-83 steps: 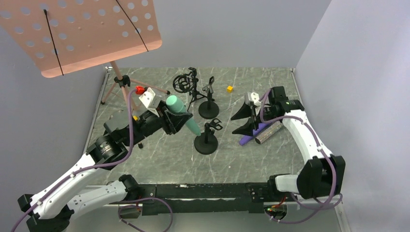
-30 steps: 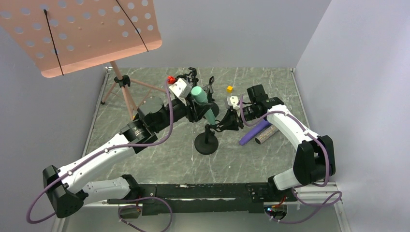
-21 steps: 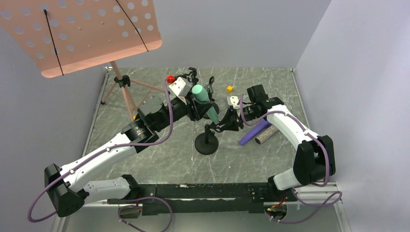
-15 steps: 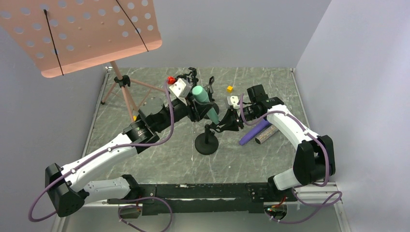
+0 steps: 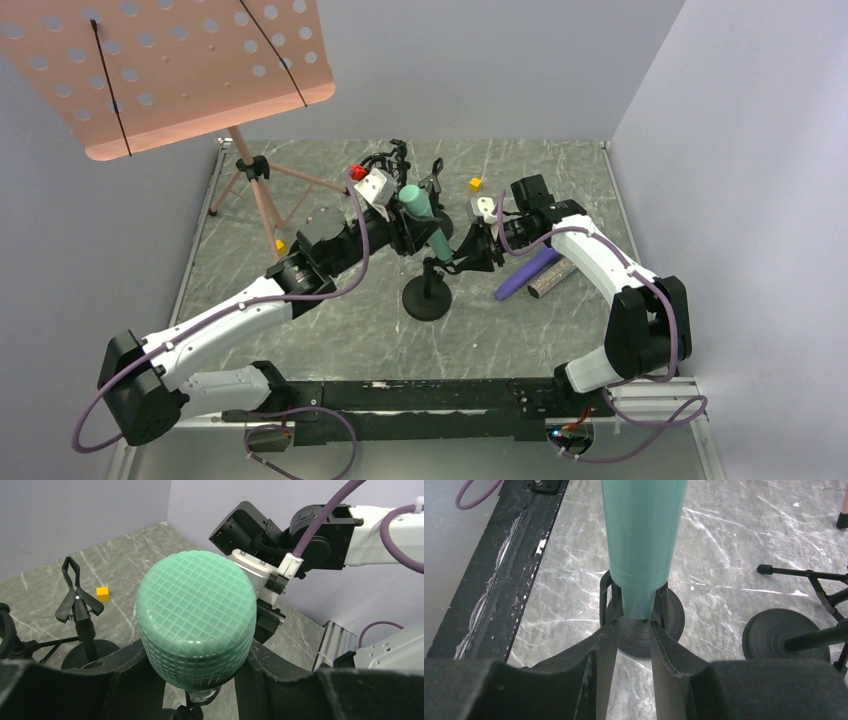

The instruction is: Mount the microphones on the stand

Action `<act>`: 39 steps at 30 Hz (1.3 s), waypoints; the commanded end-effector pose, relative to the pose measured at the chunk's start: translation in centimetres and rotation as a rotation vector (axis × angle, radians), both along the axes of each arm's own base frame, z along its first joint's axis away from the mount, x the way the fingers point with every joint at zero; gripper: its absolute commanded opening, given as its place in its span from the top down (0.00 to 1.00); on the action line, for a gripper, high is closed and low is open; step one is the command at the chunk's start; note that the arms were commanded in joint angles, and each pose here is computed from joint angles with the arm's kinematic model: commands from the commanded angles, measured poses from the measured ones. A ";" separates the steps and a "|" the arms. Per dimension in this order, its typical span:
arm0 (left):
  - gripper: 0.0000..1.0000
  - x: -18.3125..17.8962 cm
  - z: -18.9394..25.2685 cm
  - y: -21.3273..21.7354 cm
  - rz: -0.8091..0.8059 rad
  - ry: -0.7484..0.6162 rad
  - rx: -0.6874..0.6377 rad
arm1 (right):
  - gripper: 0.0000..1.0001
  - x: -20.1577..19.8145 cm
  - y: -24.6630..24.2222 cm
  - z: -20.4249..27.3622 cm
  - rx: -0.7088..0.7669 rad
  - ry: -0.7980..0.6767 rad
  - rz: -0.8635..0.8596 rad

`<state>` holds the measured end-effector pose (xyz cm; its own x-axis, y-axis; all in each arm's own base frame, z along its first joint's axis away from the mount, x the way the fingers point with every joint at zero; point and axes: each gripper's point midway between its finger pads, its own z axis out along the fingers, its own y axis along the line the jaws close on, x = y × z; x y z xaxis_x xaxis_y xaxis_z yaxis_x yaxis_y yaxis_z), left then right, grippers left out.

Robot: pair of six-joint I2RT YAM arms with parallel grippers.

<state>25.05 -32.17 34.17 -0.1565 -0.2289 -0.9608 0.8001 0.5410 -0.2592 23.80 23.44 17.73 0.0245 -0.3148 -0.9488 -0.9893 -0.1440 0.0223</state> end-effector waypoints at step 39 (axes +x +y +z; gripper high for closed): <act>1.00 -0.2 -9.2 -2.0 -0.164 0.141 0.115 | 0.48 -0.4 -0.1 0.4 0.007 0.011 0.026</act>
